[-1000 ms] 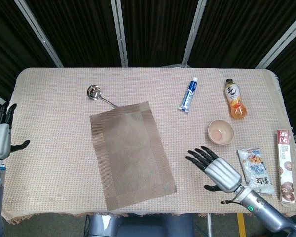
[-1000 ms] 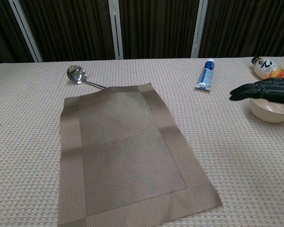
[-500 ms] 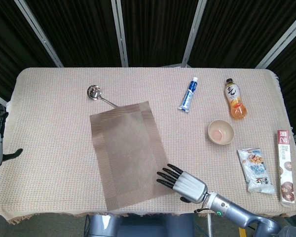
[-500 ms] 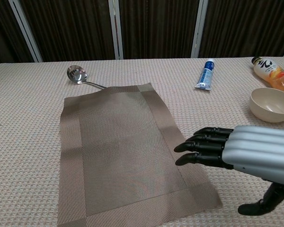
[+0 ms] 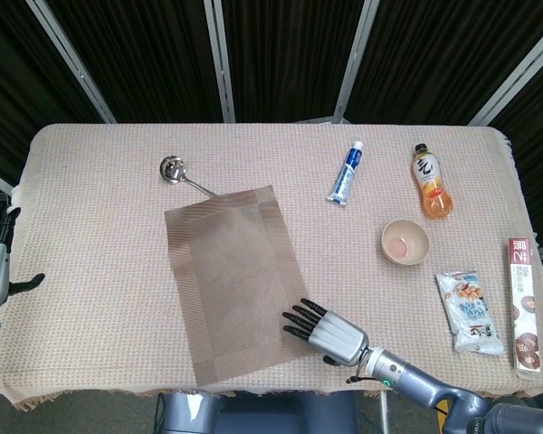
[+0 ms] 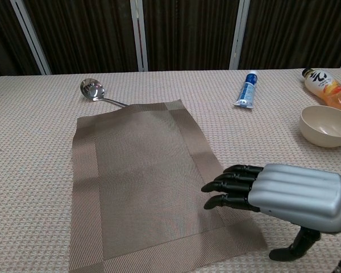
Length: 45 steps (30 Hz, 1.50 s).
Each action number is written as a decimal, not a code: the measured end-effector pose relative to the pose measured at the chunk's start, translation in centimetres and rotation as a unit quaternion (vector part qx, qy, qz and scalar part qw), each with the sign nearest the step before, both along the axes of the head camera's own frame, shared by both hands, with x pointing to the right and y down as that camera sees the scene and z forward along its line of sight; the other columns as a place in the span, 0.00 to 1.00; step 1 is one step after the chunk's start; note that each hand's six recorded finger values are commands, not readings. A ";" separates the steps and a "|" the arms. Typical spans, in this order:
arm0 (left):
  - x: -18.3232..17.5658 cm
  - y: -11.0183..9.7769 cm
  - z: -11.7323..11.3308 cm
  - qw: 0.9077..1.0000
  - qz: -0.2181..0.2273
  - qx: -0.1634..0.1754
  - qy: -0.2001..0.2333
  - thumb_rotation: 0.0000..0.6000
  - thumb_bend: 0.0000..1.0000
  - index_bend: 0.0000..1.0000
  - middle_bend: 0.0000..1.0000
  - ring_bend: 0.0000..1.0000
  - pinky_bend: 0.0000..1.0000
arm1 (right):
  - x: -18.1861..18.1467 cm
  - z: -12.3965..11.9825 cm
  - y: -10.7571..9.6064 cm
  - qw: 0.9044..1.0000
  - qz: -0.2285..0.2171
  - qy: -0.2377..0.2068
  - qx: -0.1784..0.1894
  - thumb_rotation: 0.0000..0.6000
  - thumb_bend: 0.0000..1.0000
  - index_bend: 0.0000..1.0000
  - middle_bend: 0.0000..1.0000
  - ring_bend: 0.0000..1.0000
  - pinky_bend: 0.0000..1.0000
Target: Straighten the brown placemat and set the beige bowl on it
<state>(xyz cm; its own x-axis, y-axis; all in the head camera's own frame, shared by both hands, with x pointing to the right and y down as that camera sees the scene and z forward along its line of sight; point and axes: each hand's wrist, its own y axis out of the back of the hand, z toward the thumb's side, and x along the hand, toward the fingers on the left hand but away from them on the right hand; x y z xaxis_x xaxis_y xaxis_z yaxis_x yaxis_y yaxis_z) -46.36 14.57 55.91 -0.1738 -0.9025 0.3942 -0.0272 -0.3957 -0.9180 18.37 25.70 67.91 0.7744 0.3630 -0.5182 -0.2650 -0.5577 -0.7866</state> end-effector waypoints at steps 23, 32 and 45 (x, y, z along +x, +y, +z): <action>-0.1 0.1 0.1 1.000 -0.002 -0.005 0.006 1.00 0.00 0.00 0.00 0.00 0.00 | -1.1 1.1 -0.6 1.000 0.009 0.009 0.015 1.00 0.10 0.13 0.00 0.00 0.00; 0.0 0.2 0.2 1.000 -0.001 -0.009 0.008 1.00 0.00 0.00 0.00 0.00 0.00 | -1.7 0.6 -1.8 0.999 0.030 -0.001 0.021 1.00 0.19 0.17 0.00 0.00 0.00; -0.1 0.2 0.2 1.000 -0.002 -0.010 0.010 1.00 0.00 0.00 0.00 0.00 0.00 | -2.1 -0.1 -2.0 0.998 0.045 -0.027 0.023 1.00 0.51 0.86 0.06 0.00 0.00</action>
<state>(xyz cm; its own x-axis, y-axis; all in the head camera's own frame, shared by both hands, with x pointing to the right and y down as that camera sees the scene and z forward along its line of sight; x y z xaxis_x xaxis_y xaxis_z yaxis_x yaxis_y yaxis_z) -46.48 14.76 56.15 -0.1702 -0.8936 0.4154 -0.0468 -0.4138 -0.9092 16.23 23.68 67.77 0.7634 0.4555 -0.4579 -0.1720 -0.5400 -0.8239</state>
